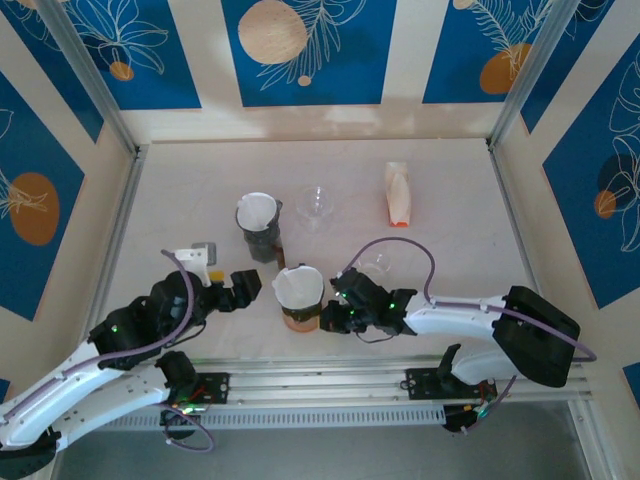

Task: Place the coffee filter in the dripper

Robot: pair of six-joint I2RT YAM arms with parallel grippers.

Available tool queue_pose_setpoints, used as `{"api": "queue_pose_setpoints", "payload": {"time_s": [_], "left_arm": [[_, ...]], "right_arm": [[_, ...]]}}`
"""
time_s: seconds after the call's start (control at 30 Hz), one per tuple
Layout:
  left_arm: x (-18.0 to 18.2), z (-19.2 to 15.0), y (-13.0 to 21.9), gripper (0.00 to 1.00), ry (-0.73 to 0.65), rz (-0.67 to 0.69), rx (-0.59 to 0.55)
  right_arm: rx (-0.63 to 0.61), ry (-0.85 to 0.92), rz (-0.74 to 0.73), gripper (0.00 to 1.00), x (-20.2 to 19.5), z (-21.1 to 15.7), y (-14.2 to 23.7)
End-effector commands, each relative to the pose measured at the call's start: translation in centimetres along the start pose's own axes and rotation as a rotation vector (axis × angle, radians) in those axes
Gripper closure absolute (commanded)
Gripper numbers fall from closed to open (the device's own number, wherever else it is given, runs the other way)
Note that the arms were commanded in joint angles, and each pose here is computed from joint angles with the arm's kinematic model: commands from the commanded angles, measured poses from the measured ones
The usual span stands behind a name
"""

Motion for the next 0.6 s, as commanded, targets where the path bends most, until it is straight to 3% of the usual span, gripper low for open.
{"api": "queue_pose_setpoints", "payload": {"time_s": [0.0, 0.57], "left_arm": [[0.2, 1.2, 0.9, 0.00, -0.010, 0.012, -0.035], [1.1, 1.9, 2.6, 0.00, -0.005, 0.024, -0.079]], "right_arm": [[-0.020, -0.016, 0.001, 0.94, 0.9, 0.5, -0.4], [-0.033, -0.033, 0.058, 0.95, 3.8, 2.2, -3.1]]}}
Point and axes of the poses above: each hand's point on the last joint's axis, 136 mm out from that joint toward the fingers, its own y axis back along the fingers, its own x axis along the line the jaws close on, z = x × y, the point moved 1 cm from there along y, back along the fingers, and after that the axes turned 9 degrees about -y, right-handed, at the moved point
